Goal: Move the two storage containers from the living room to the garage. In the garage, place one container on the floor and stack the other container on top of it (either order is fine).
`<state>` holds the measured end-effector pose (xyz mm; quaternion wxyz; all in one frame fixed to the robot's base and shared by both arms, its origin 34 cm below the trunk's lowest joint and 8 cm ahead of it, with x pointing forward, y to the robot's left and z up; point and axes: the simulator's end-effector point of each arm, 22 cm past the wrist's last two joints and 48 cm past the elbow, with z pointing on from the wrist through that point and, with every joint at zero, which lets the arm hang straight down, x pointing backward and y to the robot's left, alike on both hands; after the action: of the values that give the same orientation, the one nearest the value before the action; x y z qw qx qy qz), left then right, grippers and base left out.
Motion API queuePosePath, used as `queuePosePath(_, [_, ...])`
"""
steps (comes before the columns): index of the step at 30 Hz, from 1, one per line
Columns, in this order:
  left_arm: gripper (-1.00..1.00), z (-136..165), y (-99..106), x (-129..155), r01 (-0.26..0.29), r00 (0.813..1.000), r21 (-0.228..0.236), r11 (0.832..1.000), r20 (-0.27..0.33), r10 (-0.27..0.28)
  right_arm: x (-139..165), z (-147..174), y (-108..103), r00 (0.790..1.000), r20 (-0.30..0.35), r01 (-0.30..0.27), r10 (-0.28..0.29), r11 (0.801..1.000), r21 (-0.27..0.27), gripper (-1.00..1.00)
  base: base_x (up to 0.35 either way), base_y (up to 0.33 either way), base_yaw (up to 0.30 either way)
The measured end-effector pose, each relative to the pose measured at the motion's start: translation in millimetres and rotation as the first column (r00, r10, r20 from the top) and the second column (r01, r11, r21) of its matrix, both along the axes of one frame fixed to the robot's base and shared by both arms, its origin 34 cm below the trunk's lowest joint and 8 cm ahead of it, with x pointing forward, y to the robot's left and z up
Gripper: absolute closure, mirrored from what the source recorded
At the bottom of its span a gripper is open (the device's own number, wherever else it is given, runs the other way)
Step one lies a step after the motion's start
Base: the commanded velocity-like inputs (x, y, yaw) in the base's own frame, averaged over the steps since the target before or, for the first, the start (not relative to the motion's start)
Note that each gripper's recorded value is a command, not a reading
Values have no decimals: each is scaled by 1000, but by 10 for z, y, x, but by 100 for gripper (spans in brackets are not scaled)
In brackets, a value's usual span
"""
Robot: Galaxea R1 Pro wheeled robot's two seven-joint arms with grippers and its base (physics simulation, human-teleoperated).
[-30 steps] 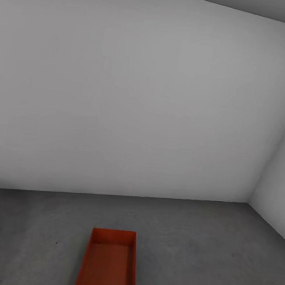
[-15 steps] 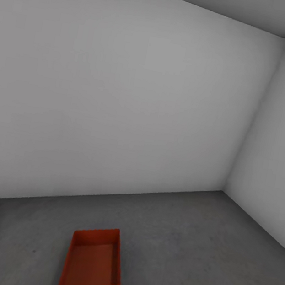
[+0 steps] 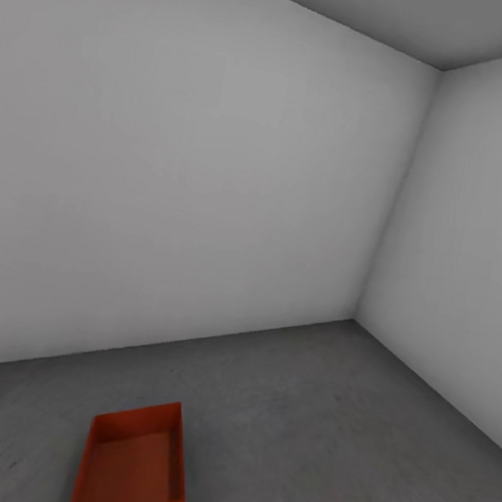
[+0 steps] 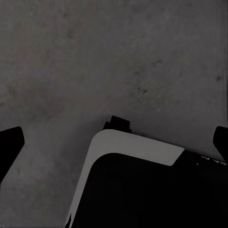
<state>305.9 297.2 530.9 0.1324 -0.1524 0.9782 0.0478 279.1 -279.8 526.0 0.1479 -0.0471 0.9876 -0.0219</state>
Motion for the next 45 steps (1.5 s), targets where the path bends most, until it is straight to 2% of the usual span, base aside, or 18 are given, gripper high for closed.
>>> queuePosePath(45, [-100, 0, -1, 0, 0, 1000, 0, 1000, 0, 0, 4, 2, -23, 1000, 2, 3, -3, 1000, -2, -100, 0, 0, -300])
